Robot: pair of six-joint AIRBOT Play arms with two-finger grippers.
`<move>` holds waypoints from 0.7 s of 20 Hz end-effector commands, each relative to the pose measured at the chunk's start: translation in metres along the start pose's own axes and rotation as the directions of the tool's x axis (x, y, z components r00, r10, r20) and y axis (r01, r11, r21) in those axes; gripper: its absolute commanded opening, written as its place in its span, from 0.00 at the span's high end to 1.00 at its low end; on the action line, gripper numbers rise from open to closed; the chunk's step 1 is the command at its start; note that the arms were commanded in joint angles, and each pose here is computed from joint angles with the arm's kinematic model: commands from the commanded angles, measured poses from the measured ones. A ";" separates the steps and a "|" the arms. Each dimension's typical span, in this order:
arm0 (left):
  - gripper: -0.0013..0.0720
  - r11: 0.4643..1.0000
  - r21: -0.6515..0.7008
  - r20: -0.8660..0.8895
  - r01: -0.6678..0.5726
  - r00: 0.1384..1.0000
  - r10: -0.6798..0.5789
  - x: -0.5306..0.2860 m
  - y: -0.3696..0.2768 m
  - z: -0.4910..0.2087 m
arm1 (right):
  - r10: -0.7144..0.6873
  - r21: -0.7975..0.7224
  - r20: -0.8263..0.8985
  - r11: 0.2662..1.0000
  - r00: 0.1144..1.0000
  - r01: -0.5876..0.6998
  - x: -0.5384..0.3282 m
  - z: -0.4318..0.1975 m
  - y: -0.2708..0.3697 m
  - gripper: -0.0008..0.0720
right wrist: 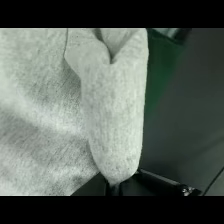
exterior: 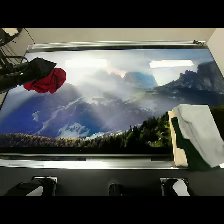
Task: Fold the shirts.
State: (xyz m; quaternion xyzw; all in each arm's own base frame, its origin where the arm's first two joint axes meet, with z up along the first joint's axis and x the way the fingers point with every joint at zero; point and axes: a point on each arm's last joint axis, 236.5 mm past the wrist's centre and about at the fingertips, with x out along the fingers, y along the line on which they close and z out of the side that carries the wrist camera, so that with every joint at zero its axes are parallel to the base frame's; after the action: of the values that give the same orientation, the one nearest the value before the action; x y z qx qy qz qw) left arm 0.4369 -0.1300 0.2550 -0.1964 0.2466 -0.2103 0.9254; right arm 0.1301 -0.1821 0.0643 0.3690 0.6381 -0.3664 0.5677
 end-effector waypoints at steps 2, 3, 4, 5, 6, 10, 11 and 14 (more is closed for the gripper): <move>0.95 1.000 0.000 0.001 0.000 1.000 0.000 0.000 0.000 0.000 | -0.091 -0.026 -0.024 0.996 0.996 0.090 0.051 -0.002 -0.019 0.92; 0.95 1.000 0.000 0.001 0.000 1.000 0.000 0.000 0.000 0.000 | -0.089 -0.026 -0.019 0.996 0.996 0.089 0.055 0.000 -0.019 0.92; 0.95 1.000 0.000 0.001 0.000 1.000 0.000 0.000 0.000 0.000 | -0.085 -0.026 -0.021 0.996 0.996 0.084 0.058 -0.001 -0.018 0.73; 0.95 1.000 0.000 0.001 0.000 1.000 0.000 0.000 0.000 0.000 | -0.064 -0.038 -0.026 0.997 0.998 0.063 0.059 -0.002 -0.013 0.27; 0.95 1.000 0.000 0.001 0.000 1.000 0.000 0.000 0.000 0.000 | -0.027 -0.069 -0.008 0.997 1.000 0.027 0.059 0.002 -0.004 0.03; 0.95 0.998 0.064 0.036 0.000 0.999 -0.002 -0.008 -0.007 0.016 | 0.119 -0.172 0.289 0.982 0.950 -0.071 -0.005 0.068 0.028 0.04; 0.95 0.991 0.134 0.066 -0.016 0.998 0.008 -0.014 -0.010 0.031 | 0.194 -0.217 0.433 0.970 0.880 -0.107 -0.047 0.096 0.044 0.04; 0.95 0.889 0.378 0.150 -0.259 0.964 0.217 -0.032 0.013 0.071 | 0.503 -0.501 0.678 0.850 0.536 -0.164 -0.195 0.123 0.127 0.07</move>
State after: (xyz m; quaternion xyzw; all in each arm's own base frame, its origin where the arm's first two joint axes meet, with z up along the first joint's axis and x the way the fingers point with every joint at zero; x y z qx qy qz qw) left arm 0.4435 -0.1181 0.2980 -0.1038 0.1945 -0.1979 0.9551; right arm 0.2360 -0.2458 0.1227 0.2574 0.4665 -0.3151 0.7854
